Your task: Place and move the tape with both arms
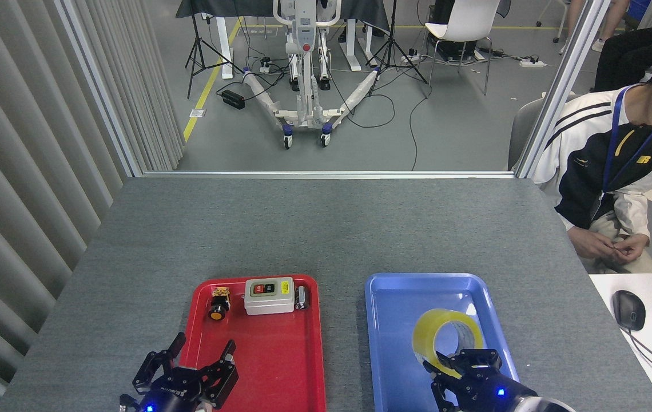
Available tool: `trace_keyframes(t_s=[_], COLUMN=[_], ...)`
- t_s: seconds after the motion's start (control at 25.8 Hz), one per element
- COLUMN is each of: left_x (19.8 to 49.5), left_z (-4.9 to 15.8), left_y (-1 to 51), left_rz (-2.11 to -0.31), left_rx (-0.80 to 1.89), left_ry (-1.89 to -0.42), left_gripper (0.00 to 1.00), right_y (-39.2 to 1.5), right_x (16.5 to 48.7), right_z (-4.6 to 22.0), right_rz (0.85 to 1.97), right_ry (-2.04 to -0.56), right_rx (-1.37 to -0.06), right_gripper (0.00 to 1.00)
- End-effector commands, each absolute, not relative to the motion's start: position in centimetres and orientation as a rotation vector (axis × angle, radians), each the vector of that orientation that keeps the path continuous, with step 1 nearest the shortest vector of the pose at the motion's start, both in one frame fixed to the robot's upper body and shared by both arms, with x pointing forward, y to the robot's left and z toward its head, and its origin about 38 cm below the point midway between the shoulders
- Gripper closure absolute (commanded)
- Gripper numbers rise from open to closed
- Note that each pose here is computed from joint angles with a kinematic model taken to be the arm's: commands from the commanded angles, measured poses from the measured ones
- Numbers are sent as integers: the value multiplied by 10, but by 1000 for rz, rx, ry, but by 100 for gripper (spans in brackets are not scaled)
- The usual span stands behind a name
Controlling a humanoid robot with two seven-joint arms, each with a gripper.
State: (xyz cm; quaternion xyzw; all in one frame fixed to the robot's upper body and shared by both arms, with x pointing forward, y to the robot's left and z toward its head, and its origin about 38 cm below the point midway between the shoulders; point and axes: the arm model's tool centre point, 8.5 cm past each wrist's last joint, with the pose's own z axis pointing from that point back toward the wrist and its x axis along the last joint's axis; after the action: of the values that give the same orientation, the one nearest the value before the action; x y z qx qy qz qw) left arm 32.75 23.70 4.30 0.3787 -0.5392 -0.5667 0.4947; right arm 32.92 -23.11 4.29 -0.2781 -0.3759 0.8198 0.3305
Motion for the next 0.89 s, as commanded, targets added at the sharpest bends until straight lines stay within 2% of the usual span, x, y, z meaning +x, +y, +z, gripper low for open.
trace_keyframes(t_s=[0.0,0.12,0.16,0.19,0.39,0.5,0.58,0.7,0.85], left_x=[326,324,325,324,324,324,326,326,328], left_z=[37,37,37,38,47,42,42,41,31], left_y=[239,233,234,236,254,259,262,263,264], left_rz=[-1387,-1346,-1338,-1327,-1227,-1200,-1208,-1267,-1294], left_rx=[821,769,776,789,917,959,1019,1076,1074], left_ry=[-1266,-1314,-1313,-1313,-1388,-1385,-1370,-1339,-1311], left_gripper=[0,0,0,0,0,0,0,0,0], right_y=[-229,-227,-226,-226,-224,-229,-240,-246,-244], right_x=[342,346,347,347,347,346,342,341,335], right_z=[39,29,28,29,38,49,53,62,68], right_rz=[2143,2130,2121,2109,2092,2047,1942,1762,1433], right_ry=[-791,-727,-728,-732,-771,-829,-901,-1094,-1259], right_rx=[-675,-641,-643,-646,-661,-720,-791,-951,-1148], right_gripper=[95,44,16,0,0,0,0,0,0])
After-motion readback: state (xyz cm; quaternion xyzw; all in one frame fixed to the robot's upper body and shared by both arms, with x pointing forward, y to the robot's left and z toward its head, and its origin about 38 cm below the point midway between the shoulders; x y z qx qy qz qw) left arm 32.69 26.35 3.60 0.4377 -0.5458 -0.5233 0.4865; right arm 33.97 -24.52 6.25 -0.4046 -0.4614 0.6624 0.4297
